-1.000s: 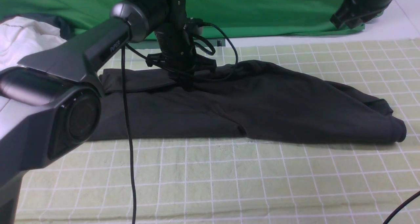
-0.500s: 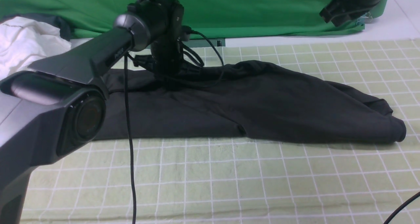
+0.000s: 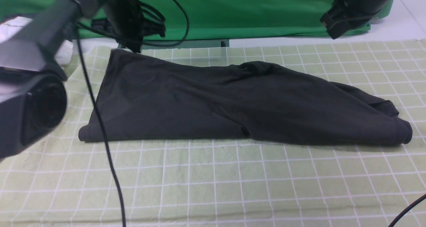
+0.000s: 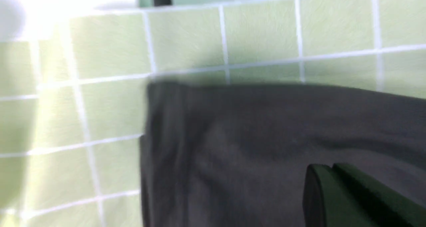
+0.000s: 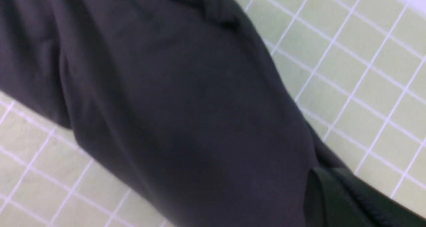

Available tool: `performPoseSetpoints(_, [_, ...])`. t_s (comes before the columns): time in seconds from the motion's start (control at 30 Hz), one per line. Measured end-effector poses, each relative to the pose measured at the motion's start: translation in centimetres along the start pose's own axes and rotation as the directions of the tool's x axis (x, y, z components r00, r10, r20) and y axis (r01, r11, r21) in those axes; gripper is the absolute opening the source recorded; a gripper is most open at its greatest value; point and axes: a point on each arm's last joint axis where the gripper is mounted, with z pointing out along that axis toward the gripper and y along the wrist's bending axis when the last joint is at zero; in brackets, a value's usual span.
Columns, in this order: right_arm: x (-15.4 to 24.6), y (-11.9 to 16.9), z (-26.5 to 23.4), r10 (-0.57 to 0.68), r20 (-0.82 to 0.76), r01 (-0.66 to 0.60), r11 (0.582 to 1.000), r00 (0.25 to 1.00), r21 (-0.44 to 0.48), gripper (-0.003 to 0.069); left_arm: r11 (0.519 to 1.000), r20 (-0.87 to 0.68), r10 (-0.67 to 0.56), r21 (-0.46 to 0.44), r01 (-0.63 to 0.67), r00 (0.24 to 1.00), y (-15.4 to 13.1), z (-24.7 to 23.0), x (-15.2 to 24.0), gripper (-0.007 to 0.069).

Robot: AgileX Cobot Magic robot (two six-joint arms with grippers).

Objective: Fold a long-sleeved shirt over a green coffee tablecloth.
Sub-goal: 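Fold the black garment in half by bringing its near edge over to the far edge, then pull the folded dark garment lengthwise by its ends to straighten it flat on the table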

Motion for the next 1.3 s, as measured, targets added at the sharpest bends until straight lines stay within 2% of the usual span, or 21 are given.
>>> performPoseSetpoints(0.17, [1.9, -1.8, -1.2, 0.054, -0.012, -0.054, 0.998, 0.998, 0.021, -0.0004, 0.999, -0.016, 0.034, 0.025, -0.034, 0.999, 0.1, -4.5, 1.7, 0.0011])
performPoseSetpoints(0.33, [5.0, -5.0, 0.3, 0.152, -0.097, -0.150, 0.988, 0.984, 0.030, 0.0026, 0.998, -0.183, 0.048, 0.040, -0.041, 0.982, 0.1, -3.3, 6.0, 0.0011])
performPoseSetpoints(0.43, [6.6, -6.7, 2.8, 0.202, -0.174, -0.200, 0.979, 0.964, 0.025, 0.0122, 0.998, -0.301, 0.046, 0.056, -0.030, 0.952, 0.0, -0.5, 9.2, 0.0011])
performPoseSetpoints(0.57, [7.4, -7.7, 7.1, 0.207, -0.254, -0.214, 0.977, 0.945, -0.001, 0.0288, 0.998, -0.350, 0.043, 0.055, -0.025, 0.936, 0.0, 2.0, 11.8, 0.0011])
performPoseSetpoints(0.67, [7.8, -7.9, 9.4, 0.191, -0.292, -0.206, 0.978, 0.937, -0.023, 0.0347, 0.999, -0.350, 0.034, 0.037, -0.022, 0.936, 0.1, 2.8, 12.5, 0.0011])
performPoseSetpoints(0.77, [8.3, -8.1, 12.1, 0.187, -0.333, -0.212, 0.976, 0.924, -0.042, 0.0367, 0.999, -0.339, 0.031, 0.033, -0.021, 0.940, 0.2, 3.2, 12.9, 0.0011])
performPoseSetpoints(1.13, [8.6, -8.7, 15.6, 0.169, -0.308, -0.188, 0.982, 0.936, -0.034, 0.0368, 0.999, -0.329, 0.030, 0.032, -0.020, 0.944, 0.2, 3.1, 12.9, 0.0011])
performPoseSetpoints(1.2, [8.8, -8.7, 16.0, 0.157, -0.313, -0.179, 0.983, 0.937, -0.040, 0.0312, 0.999, -0.329, 0.030, 0.032, -0.020, 0.944, 0.2, 3.2, 12.9, 0.0011])
performPoseSetpoints(1.3, [8.9, -8.7, 16.4, 0.153, -0.321, -0.177, 0.983, 0.935, -0.046, 0.0151, 0.999, -0.329, 0.030, 0.032, -0.020, 0.944, 0.2, 3.2, 12.9, 0.0011])
